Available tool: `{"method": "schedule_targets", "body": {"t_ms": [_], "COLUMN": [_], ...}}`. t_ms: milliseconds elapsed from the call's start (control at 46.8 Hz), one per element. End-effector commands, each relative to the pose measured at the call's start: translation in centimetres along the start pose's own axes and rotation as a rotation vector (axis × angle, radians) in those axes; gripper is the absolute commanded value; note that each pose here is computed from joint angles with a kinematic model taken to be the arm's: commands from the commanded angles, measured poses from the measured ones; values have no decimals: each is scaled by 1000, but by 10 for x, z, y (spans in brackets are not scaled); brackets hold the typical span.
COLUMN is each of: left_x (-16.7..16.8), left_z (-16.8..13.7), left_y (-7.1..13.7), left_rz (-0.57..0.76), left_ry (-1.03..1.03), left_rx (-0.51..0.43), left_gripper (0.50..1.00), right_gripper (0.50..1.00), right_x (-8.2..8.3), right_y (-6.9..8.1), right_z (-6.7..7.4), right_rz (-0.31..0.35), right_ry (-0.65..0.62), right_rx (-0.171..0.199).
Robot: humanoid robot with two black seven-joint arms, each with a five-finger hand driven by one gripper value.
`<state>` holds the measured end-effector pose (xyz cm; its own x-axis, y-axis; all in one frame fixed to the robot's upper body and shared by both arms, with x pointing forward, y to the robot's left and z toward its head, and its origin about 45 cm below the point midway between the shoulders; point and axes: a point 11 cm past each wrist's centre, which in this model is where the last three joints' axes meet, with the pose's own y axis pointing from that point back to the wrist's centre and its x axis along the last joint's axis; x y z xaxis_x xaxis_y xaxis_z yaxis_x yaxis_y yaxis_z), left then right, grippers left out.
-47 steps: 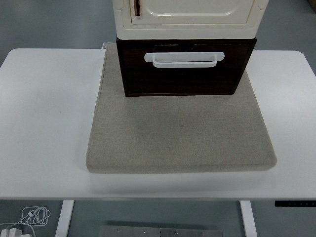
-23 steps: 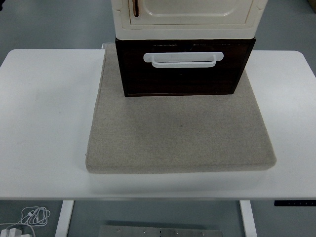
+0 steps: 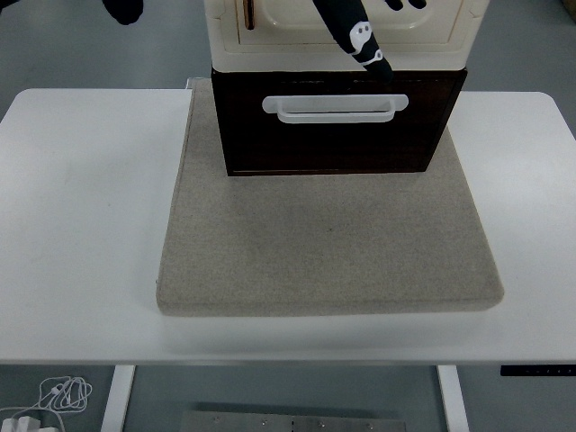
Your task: Open the drawer under the combination cabinet
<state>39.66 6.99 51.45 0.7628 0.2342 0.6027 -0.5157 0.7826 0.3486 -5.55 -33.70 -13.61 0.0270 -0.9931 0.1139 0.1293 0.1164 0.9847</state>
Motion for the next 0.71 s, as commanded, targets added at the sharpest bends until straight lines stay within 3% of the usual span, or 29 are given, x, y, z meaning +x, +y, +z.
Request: {"method": "schedule_targets", "body": {"t_ms": [0, 278, 684], "left_x": [-3, -18, -25], "left_z": [-11, -42, -65], "left_y": [-2, -10, -25], "left_rz": [-14, -58, -70], "left_ry": [-6, -18, -95], "left_rx": [58, 207, 336], "left_gripper": [1000, 1000, 994], "right_gripper": [928, 928, 928], "right_x": [0, 0, 0], "right_y": [0, 0, 0], "right_z": [0, 0, 0], "right_rz": [0, 0, 0], "right_ry": [0, 0, 0], "right_rx": [0, 0, 0]}}
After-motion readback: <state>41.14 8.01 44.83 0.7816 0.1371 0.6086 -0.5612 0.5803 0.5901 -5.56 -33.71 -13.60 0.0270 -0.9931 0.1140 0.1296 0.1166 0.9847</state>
